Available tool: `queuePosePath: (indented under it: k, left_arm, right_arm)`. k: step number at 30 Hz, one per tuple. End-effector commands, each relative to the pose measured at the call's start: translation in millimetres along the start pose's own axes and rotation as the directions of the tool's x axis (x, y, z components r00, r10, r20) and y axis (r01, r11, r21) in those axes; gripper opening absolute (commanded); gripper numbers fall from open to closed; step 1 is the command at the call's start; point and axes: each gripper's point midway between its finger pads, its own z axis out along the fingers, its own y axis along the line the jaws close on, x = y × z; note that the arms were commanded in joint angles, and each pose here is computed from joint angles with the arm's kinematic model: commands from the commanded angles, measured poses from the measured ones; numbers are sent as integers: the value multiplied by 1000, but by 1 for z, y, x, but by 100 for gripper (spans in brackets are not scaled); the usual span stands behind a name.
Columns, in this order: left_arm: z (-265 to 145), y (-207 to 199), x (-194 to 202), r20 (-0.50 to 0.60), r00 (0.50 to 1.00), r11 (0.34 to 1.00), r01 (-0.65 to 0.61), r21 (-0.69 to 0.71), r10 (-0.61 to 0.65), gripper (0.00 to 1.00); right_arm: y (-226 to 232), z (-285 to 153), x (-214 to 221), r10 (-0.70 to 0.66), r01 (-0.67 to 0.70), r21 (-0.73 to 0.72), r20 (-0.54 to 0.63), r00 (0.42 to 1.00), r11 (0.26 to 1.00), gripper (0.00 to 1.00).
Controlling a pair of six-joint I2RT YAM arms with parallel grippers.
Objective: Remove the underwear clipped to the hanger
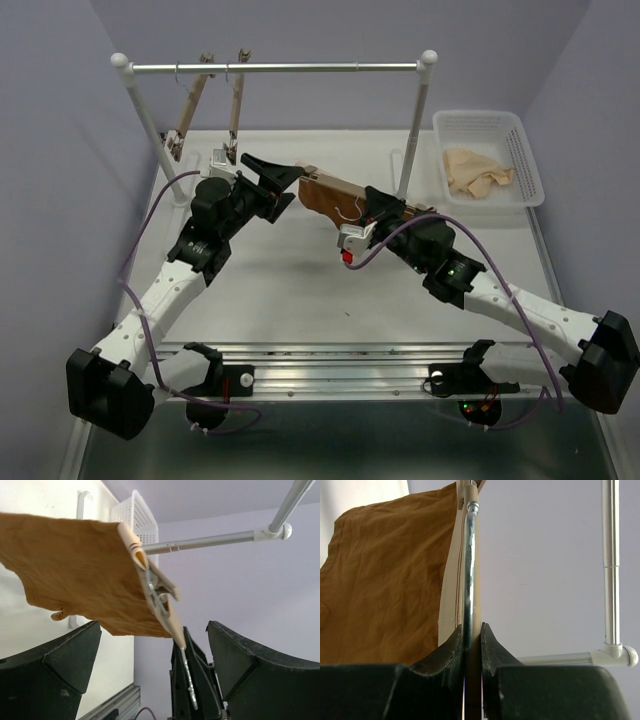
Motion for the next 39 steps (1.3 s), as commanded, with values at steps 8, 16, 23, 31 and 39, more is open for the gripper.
queuePosePath:
  k: [8,16,23,31,39]
  left_arm:
    - [8,-42,-12,23,1000,994,-17,111,14,99]
    - [13,-40,-7,-8,1000,994,-12,109,13,96]
    - [12,-36,-7,-7,1000,995,-11,97,11,89]
    - [17,-29,-3,-27,1000,997,-10,74,12,88]
    - [18,-22,-3,-26,1000,999,4,44,-3,85]
  right_arm:
    - [-13,-4,-14,-45,44,66,10,999,997,1]
    - [0,-1,-8,-94,96,52,-30,995,994,1]
    - [5,0,-7,-113,115,34,-47,992,993,1]
    - [3,0,-10,-124,125,39,-47,991,991,1]
    - [4,-1,-13,-160,163,50,-55,986,985,1]
